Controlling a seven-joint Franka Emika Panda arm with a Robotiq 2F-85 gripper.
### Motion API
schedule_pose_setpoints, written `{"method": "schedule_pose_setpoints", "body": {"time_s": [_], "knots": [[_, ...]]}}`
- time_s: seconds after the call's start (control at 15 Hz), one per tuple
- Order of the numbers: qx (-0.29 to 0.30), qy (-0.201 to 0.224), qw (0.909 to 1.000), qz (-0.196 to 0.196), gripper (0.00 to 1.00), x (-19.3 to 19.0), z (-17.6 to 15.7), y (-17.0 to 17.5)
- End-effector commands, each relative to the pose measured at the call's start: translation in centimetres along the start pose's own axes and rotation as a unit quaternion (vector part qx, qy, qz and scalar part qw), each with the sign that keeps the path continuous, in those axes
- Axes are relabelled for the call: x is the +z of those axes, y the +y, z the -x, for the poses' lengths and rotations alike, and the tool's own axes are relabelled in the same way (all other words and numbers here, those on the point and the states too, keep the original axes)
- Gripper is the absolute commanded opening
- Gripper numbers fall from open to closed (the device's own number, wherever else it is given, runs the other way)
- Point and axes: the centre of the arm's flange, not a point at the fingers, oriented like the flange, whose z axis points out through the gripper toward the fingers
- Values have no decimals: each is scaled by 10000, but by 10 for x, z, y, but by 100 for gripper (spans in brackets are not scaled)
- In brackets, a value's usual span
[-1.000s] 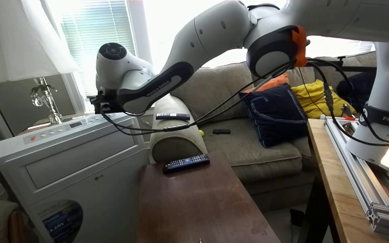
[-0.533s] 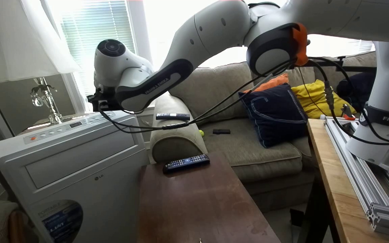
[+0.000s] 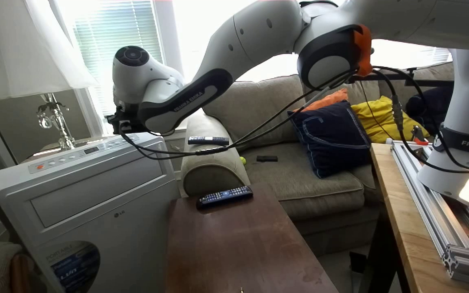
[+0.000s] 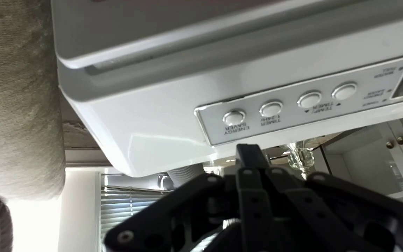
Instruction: Press the button on the far right side of the air conditioner.
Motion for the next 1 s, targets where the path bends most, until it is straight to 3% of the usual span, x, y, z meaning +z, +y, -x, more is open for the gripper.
{"method": "schedule_pose_setpoints", "body": {"time_s": [0.0,0.93], "knots": [[-69,-172,9996,220,0,-24,3,19],[-128,-217,9993,271,0,-7,17,7]]}}
